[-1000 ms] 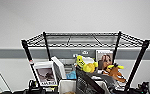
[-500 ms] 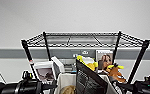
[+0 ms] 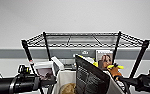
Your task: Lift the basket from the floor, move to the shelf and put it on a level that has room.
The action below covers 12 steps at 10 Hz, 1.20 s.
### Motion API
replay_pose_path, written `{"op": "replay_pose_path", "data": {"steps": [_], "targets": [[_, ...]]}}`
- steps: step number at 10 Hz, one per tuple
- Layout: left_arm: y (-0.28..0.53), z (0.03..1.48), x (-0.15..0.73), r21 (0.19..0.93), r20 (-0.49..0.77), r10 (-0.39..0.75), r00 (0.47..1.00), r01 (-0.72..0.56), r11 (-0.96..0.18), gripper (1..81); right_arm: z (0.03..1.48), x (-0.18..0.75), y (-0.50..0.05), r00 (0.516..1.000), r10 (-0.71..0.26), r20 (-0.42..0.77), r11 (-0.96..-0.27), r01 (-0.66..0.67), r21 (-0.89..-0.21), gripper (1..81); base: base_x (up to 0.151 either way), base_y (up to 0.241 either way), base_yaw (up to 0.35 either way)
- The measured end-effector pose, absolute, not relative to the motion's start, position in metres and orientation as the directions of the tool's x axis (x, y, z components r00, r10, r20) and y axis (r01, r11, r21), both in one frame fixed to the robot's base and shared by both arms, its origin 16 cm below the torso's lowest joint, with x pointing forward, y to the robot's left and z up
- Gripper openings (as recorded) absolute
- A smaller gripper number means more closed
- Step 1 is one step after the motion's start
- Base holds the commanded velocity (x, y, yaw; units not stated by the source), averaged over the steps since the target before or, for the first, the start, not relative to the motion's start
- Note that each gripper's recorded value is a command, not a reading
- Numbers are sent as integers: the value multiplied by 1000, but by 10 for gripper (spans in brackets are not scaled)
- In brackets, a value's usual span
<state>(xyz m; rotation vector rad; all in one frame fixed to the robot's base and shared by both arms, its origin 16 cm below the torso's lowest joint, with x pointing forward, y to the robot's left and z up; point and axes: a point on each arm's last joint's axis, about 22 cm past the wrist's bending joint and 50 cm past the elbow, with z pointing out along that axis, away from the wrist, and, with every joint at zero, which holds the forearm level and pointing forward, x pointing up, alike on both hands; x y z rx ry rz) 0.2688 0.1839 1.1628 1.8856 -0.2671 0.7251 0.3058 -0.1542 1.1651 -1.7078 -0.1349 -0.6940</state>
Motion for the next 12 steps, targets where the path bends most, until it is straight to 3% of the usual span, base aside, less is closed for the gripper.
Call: {"op": "replay_pose_path", "data": {"steps": [12], "targets": [[184,1256,266,702,665,138,734,-551,-450,10,1271,288,-157,768,-200,608,-222,569,-792,10,0,0,0]]}}
